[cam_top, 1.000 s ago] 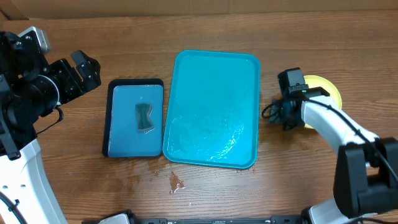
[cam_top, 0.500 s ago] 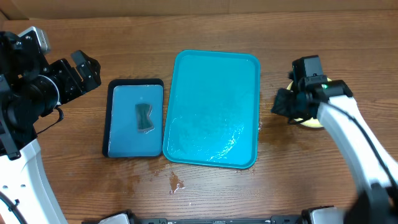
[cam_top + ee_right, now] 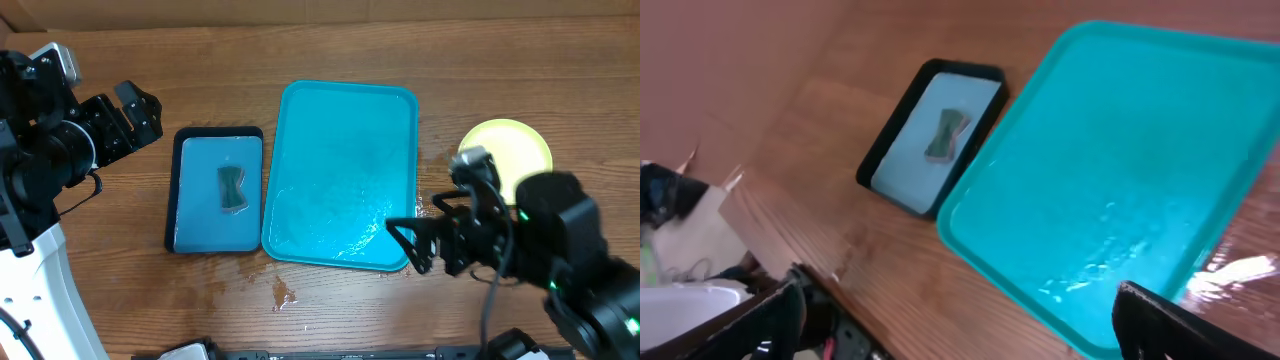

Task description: Clean dirty plates on tray and stack at the side

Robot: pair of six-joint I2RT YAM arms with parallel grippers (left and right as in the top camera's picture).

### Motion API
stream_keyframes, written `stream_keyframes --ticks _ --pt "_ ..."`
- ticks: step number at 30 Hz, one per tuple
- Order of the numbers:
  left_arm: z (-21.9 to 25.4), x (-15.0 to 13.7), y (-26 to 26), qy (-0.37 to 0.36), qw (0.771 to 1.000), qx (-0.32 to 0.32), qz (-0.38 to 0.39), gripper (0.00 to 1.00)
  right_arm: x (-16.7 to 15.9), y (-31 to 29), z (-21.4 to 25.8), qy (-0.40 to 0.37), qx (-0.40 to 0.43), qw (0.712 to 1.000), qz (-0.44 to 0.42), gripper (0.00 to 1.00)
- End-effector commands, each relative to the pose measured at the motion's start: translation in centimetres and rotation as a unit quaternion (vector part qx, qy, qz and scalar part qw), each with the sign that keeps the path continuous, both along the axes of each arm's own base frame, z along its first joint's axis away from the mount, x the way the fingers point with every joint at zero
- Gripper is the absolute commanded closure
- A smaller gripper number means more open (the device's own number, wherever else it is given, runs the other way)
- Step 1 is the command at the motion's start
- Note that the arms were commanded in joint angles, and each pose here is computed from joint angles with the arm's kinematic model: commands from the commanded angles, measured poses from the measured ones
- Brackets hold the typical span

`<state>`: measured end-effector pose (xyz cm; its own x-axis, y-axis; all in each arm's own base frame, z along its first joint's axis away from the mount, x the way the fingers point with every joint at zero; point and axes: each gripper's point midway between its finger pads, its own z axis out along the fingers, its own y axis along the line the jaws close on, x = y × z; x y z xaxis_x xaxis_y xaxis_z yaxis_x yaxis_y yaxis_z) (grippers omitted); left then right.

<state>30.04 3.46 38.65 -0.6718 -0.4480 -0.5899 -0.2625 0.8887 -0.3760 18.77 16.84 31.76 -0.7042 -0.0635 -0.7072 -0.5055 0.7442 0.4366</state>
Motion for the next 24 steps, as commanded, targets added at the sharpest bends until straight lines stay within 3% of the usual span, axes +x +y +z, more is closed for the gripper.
stream_keyframes --ticks 1,6,12,18,24 --pt "0.3 0.0 0.3 -0.005 1.000 0.009 0.000 0.00 -0.7 -2.4 1.9 -0.063 -0.013 0.997 -0.040 0.00" --pt "0.3 0.0 0.3 -0.005 1.000 0.009 0.000 0.00 -0.5 -7.3 3.4 -0.138 -0.043 0.978 -0.151 0.00" --pt "0.3 0.0 0.3 -0.004 1.000 0.009 0.000 0.00 1.8 -11.2 0.7 -0.174 -0.058 0.947 -0.264 0.00" --pt "0.3 0.0 0.3 -0.005 1.000 0.009 0.000 0.00 3.8 -11.2 -4.1 -0.216 0.009 0.940 -0.264 0.00" --pt "0.3 0.0 0.3 -0.005 1.000 0.009 0.000 0.00 3.9 -13.4 -9.0 -0.231 0.010 0.923 -0.307 0.00"
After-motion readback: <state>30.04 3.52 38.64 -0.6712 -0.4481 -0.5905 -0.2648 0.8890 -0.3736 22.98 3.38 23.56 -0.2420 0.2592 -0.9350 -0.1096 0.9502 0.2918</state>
